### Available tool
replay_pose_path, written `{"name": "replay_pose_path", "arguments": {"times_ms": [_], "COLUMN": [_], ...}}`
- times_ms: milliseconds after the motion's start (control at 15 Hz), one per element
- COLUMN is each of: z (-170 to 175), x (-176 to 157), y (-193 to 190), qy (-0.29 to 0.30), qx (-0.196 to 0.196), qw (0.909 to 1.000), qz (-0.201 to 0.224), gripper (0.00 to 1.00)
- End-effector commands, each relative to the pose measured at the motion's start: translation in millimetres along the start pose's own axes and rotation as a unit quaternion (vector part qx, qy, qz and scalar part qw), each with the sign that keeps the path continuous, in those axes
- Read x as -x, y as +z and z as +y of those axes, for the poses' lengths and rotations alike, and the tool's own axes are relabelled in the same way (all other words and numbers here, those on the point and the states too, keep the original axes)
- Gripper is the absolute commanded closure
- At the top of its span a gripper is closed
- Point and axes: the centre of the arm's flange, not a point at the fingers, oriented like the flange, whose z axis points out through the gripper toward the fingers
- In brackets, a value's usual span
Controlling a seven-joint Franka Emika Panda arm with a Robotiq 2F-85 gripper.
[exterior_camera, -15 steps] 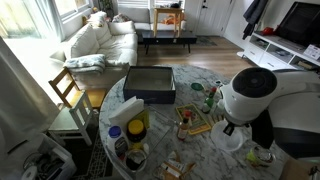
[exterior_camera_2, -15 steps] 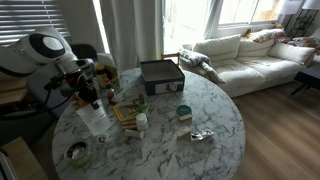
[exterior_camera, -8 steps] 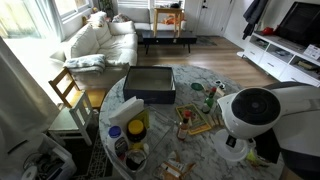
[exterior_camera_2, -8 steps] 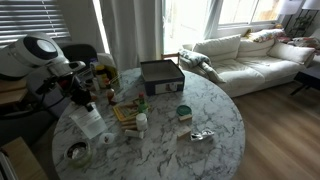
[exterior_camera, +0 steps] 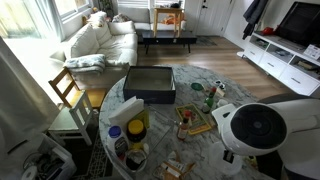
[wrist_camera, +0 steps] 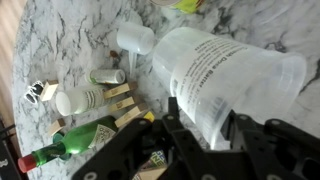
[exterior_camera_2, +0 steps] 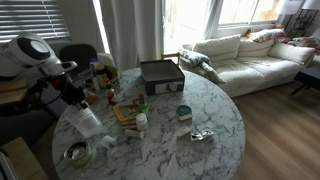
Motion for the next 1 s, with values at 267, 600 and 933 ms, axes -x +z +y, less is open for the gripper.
{"name": "replay_pose_path", "arguments": {"times_ms": [267, 600, 933], "z": [-4, 6, 23], "x": [3, -1, -1], "y": [-7, -4, 0], "qy": [0.004, 0.052, 0.109], "qx": [-0.026, -0.078, -0.149], "qw": [0.9993, 0.9938, 0.9789], "qz": [-0.027, -0.059, -0.086], "gripper": [0.0, 0.0, 0.0]}}
